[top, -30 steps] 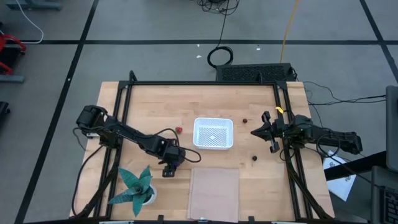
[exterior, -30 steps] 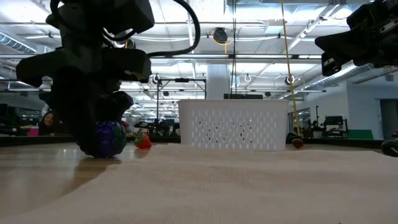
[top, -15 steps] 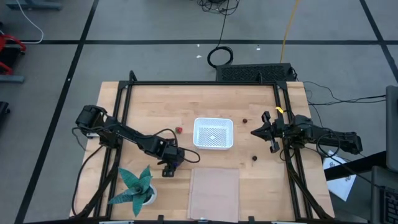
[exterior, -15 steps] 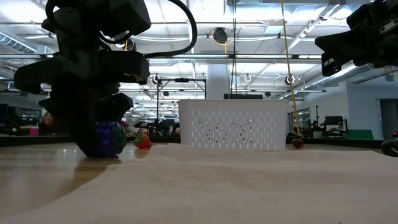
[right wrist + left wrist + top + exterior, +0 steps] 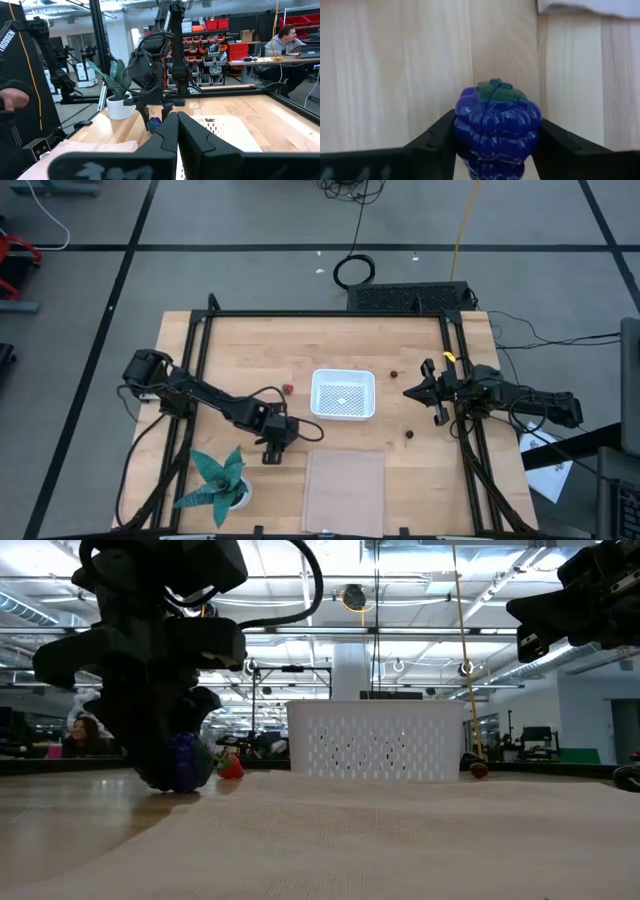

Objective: Pick and placing Produce into tupperware
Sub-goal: Put the grapes into the white bin

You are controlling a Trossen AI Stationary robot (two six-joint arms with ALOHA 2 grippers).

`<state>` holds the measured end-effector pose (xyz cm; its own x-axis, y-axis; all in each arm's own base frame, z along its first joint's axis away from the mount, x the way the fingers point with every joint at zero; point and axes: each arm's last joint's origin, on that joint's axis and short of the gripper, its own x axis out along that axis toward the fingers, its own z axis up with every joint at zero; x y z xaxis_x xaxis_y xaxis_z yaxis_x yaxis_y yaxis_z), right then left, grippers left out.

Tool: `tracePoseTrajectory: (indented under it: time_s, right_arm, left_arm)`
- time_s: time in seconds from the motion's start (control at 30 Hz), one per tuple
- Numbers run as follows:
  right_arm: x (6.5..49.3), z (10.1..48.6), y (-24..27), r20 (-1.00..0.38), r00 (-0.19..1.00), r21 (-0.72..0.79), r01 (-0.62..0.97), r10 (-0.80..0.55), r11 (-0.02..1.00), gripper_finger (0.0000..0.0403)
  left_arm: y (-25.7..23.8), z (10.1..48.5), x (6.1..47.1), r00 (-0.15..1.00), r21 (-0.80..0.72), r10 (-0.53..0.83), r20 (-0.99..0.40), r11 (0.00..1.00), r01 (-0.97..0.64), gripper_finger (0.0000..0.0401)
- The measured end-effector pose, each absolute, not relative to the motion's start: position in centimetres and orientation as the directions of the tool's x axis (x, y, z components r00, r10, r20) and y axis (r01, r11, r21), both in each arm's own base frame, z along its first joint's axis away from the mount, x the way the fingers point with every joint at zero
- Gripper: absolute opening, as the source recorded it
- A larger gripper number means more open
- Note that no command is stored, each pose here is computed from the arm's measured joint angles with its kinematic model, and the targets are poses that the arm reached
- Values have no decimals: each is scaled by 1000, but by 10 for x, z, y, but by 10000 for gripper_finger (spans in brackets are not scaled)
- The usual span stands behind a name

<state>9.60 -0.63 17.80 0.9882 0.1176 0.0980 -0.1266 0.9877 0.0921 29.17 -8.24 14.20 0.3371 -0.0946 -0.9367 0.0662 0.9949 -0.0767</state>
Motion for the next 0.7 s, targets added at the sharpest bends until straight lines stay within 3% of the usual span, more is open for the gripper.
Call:
tracePoseTrajectory:
  time_s: [0.17, 0.4, 0.7]
  right_arm:
    - [96, 178, -6, 98, 988, 92, -127, 118, 988, 0]
    - [96, 178, -6, 98, 988, 92, -127, 118, 988, 0]
    - [96, 178, -6, 98, 988, 92, -127, 118, 988, 0]
  left_arm:
    - [-85, 160, 300, 320, -66, -89, -943, 994, 84, 204]
    - [-86, 197, 312, 309, 19, -12, -951, 995, 97, 186]
    - [-88, 256, 320, 374, 60, 5, -927, 989, 135, 200]
